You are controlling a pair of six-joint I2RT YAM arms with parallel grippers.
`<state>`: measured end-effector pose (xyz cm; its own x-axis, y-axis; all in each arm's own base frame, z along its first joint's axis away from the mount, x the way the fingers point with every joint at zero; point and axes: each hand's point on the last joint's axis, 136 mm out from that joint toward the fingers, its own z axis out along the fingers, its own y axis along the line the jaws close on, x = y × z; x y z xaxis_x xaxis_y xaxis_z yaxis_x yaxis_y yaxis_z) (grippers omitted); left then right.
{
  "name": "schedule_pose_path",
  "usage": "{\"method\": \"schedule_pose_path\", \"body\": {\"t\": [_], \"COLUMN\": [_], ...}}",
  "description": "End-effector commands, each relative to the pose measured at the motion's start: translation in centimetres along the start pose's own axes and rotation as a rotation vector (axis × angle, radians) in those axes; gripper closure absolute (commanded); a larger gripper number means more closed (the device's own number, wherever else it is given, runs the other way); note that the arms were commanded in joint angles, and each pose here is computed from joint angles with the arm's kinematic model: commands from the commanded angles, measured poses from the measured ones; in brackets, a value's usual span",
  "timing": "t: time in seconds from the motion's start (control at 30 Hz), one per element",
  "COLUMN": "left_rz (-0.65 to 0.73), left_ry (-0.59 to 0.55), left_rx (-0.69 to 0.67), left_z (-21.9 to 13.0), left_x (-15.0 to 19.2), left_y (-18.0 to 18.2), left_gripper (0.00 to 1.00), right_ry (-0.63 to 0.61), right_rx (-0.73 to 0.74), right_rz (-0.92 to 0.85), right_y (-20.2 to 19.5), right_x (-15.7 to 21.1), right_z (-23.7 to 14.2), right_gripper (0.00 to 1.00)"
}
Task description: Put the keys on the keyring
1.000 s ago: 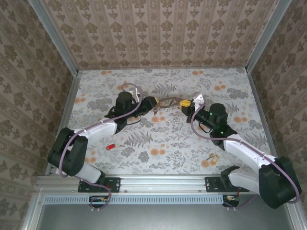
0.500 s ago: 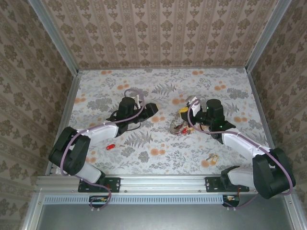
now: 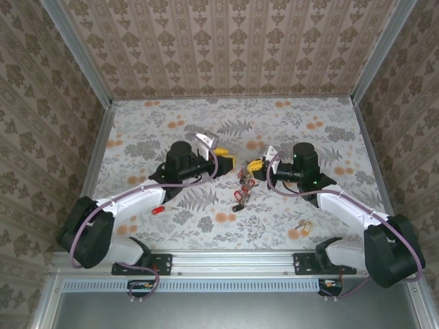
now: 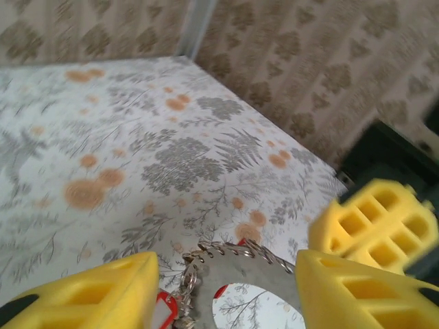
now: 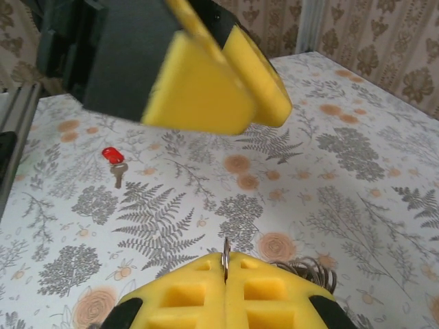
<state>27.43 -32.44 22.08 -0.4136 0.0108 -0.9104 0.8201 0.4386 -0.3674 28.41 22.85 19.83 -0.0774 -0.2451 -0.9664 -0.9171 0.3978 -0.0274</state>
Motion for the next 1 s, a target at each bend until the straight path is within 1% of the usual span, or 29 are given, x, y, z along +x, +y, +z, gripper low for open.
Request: {"method": "schedule_pose_path", "body": {"t": [0.0,0.07,0.1,0.13,0.17,0.2,0.27,0.33,0.47,0.57,0.6,0.77,0.97], "left_rz": [0.277,0.31,0.315,0.318,0.313,0.313,0.316,0.344,0.421,0.431,0.435,0.456,0.494], "left_ry": [-0.059,-0.028,-0.005,0.006,0.02,0.029,0.036,0.026,0.071,0.095,0.094,0.097,0.099], "left_rx": [0.071,0.099,0.115,0.13,0.151,0.196,0.233,0.278,0.295,0.307,0.318,0.362,0.377], "left_z": [-0.7,-0.7,-0.6,-0.5,-0.5,-0.6,-0.8,-1.4,-1.7,-1.9,-1.9,-1.6,-0.6], "left_x": [-0.3,0.6,1.2,1.4,1.8,2.1,2.1,1.8,2.5,2.8,2.7,2.9,3.1], "left_y": [-1.4,-1.5,-1.5,-1.6,-1.6,-2.0,-2.3,-2.8,-3.0,-3.2,-3.4,-4.3,-4.9], "left_gripper": [0.48,0.49,0.51,0.58,0.61,0.62,0.65,0.65,0.65,0.65,0.65,0.65,0.67], "right_ry": [-0.071,-0.073,-0.075,-0.075,-0.075,-0.071,-0.055,-0.046,-0.054,-0.041,-0.027,-0.048,-0.048], "right_rx": [-0.07,-0.09,-0.102,-0.115,-0.131,-0.144,-0.166,-0.178,-0.179,-0.265,-0.263,-0.281,-0.292], "right_rz": [-0.069,-0.062,-0.059,-0.055,-0.052,-0.054,-0.049,-0.054,-0.098,-0.159,-0.154,-0.205,-0.215], "right_y": [1.0,1.2,1.3,1.4,1.5,1.6,1.7,1.7,1.5,2.7,2.6,2.8,2.9], "right_x": [-1.5,-1.4,-1.5,-1.5,-1.5,-1.4,-1.2,-1.2,-1.1,-1.0,-1.0,-1.2,-0.9], "right_z": [0.0,0.1,0.1,0.1,0.1,0.2,0.3,0.4,0.7,0.5,0.6,0.6,0.7], "right_gripper": [1.0,1.0,1.0,1.0,1.0,1.0,1.0,1.0,1.0,1.0,1.0,1.0,1.0]}}
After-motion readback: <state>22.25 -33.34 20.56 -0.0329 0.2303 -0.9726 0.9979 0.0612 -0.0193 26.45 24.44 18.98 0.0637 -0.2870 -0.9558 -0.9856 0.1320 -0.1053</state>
